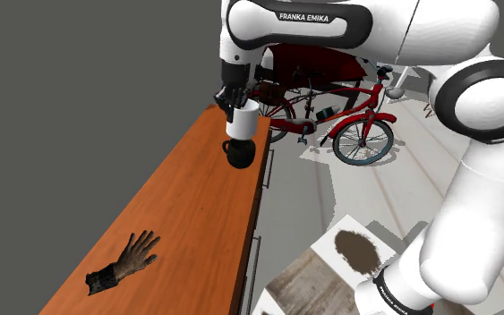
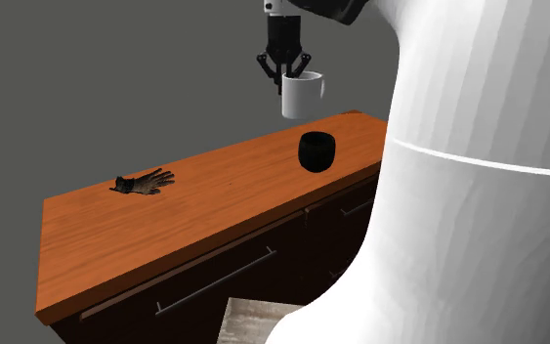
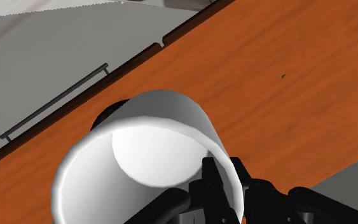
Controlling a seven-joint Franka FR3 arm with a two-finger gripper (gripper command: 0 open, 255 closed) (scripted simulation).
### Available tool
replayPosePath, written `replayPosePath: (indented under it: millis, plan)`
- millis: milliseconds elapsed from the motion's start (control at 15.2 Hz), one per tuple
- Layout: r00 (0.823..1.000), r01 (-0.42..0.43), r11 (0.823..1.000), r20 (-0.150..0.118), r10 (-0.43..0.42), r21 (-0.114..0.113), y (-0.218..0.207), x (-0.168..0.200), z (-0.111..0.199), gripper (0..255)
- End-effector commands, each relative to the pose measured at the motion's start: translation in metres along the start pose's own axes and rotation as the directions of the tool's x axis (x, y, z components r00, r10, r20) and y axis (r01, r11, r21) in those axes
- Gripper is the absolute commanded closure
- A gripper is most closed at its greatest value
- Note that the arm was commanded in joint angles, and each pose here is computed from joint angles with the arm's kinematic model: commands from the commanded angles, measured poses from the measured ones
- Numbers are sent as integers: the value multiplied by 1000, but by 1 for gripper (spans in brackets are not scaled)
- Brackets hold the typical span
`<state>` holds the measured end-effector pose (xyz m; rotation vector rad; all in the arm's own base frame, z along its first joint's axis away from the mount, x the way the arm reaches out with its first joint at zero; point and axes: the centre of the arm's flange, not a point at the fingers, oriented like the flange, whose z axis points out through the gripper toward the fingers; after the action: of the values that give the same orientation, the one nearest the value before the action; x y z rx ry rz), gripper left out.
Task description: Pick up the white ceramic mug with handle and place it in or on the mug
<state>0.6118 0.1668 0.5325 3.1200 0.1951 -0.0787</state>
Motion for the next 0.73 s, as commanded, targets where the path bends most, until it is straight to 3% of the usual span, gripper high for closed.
replayPosePath:
  millis: [0, 264, 660]
  plan:
    - [1000, 1, 1000, 0, -1, 0, 25, 14, -4, 255]
    - [1000, 1, 1000, 0, -1, 0, 64, 46, -10, 255]
    - [1000, 1, 1000, 0, -1, 0, 64, 47, 22, 255]
